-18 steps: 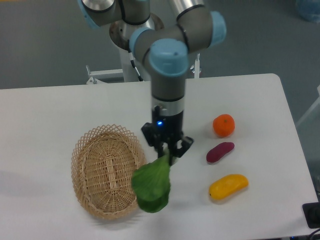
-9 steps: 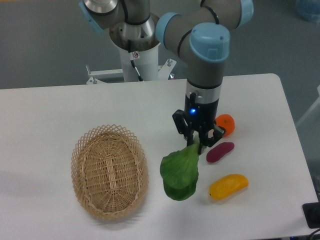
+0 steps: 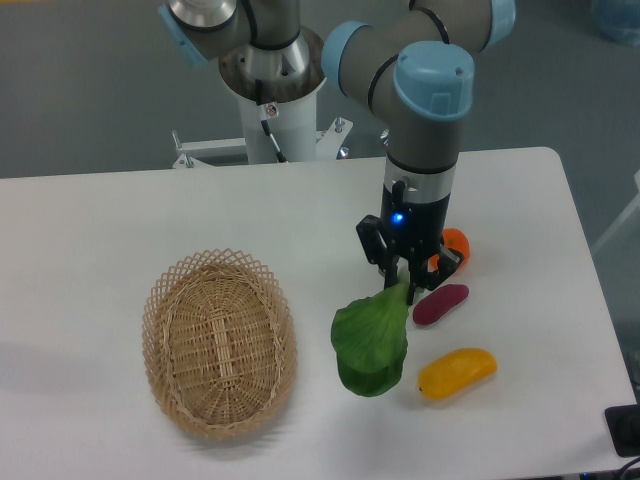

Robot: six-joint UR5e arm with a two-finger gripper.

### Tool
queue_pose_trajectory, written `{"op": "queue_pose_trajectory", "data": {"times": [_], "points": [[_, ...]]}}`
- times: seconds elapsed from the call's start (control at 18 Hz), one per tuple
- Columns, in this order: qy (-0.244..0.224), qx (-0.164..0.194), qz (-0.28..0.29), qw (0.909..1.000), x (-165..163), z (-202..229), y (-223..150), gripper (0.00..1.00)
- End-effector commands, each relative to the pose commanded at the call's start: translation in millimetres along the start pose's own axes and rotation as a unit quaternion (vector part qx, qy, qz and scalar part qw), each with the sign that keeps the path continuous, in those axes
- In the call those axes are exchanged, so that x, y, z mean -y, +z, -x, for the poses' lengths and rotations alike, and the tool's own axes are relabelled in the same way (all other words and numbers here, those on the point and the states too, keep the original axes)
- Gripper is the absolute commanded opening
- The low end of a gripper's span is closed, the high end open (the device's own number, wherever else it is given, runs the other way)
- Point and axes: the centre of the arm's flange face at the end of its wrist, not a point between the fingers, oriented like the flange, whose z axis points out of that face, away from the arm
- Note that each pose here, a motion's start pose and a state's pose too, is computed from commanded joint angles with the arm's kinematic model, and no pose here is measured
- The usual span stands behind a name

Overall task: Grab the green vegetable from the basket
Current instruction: 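Carry the held bok choy further toward the orange, keeping it raised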

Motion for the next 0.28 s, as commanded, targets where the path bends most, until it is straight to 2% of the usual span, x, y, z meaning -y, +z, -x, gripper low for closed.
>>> {"op": "queue_pose_trajectory", "data": {"times": [0.28], "points": [[0.0,0.002,-0.001,1.0,0.4,-0.2,-2.1,0.39]]}}
